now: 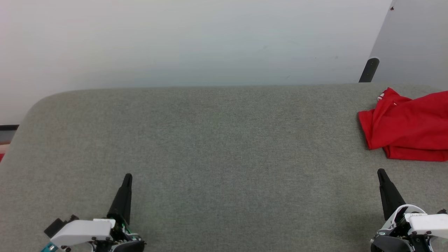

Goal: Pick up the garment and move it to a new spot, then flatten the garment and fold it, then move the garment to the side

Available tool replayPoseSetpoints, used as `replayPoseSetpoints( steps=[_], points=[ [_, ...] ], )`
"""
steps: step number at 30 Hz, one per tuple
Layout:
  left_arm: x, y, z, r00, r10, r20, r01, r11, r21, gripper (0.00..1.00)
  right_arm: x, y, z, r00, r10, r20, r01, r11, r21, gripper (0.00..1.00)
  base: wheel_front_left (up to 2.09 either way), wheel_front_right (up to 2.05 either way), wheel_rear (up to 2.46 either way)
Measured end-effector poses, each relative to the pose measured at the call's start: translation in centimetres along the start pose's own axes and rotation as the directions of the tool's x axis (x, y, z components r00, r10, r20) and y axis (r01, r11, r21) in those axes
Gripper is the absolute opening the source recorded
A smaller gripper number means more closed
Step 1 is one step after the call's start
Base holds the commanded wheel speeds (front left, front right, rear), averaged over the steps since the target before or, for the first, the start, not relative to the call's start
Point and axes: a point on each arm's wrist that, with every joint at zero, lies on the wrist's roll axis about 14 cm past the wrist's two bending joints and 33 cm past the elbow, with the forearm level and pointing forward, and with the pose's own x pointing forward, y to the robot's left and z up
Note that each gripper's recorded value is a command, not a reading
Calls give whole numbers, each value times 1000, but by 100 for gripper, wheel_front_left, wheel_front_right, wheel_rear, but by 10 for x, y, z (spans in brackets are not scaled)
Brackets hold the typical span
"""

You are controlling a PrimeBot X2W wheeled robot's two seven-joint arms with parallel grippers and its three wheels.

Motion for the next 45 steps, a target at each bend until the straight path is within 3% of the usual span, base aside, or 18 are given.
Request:
replayPoseSetpoints(
  steps=[45],
  points=[
    [0, 0, 0, 1000, 0, 0, 0, 1000, 0, 0, 0, 0, 0, 1000, 0, 0, 0, 1000, 0, 0, 0, 0, 0]
  ],
)
